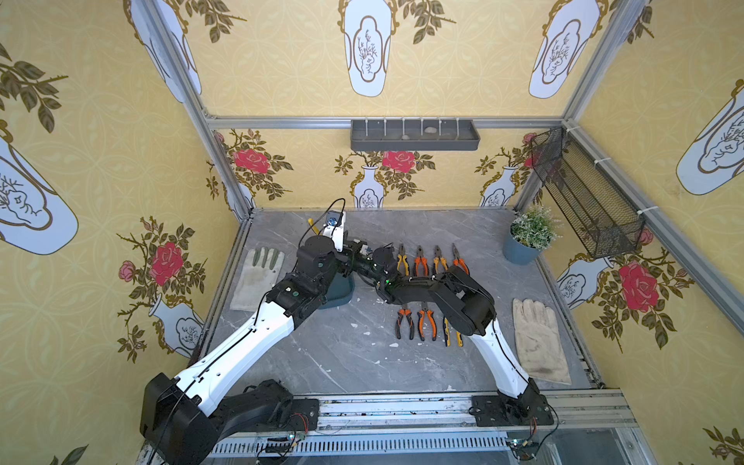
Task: Take the pliers out of the storage box
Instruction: Place the pliers at the center of the board.
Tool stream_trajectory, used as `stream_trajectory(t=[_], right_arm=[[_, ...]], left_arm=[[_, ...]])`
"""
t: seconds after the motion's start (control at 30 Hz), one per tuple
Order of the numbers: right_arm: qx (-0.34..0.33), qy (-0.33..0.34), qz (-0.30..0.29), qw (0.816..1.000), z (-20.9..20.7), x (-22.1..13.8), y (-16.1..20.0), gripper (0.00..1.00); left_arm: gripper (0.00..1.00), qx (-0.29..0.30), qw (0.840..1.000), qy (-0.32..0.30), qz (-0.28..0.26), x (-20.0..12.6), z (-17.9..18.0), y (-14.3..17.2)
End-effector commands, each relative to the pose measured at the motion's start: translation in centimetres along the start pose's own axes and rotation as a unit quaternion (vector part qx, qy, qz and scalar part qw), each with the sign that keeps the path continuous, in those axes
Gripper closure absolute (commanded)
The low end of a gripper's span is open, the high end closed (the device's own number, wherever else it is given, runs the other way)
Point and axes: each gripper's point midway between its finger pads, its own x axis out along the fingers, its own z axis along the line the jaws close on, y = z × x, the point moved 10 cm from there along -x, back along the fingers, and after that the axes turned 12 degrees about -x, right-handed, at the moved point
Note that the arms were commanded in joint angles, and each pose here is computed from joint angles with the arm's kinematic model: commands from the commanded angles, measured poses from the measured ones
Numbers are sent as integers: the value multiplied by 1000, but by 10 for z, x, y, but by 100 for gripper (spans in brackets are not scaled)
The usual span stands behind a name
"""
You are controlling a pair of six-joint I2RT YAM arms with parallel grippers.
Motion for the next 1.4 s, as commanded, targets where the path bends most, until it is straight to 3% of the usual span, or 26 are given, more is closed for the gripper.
stream_trajectory(t=[0.0, 0.3, 0.7, 0.83, 1.0, 1.17, 1.2, 1.23, 1.37], right_arm=[[190, -65, 37, 979, 23, -1, 8, 61], [186, -75, 40, 979, 26, -1, 3, 56], [181, -71, 36, 980, 24, -6, -3, 56], [176, -68, 33, 982, 25, -9, -4, 69], [166, -67, 34, 983, 26, -13, -7, 98], [134, -36, 52, 989, 36, -20, -6, 100], [124, -29, 58, 990, 38, -20, -6, 100], [109, -22, 69, 991, 43, -20, -6, 100], [67, 8, 90, 994, 49, -22, -5, 100]], left_arm=[[100, -2, 1000, -14, 7, -5, 2, 9], [100, -29, 999, -11, 42, -37, 5, 35], [100, -55, 995, -22, 86, -63, 8, 73], [100, -51, 994, -31, 87, -65, 11, 73], [100, -42, 994, -45, 87, -67, 14, 74], [100, -46, 993, -49, 98, -66, 15, 81], [97, -47, 993, -48, 100, -66, 15, 82], [84, -47, 993, -48, 102, -65, 15, 83], [16, -56, 992, -40, 109, -65, 14, 85]])
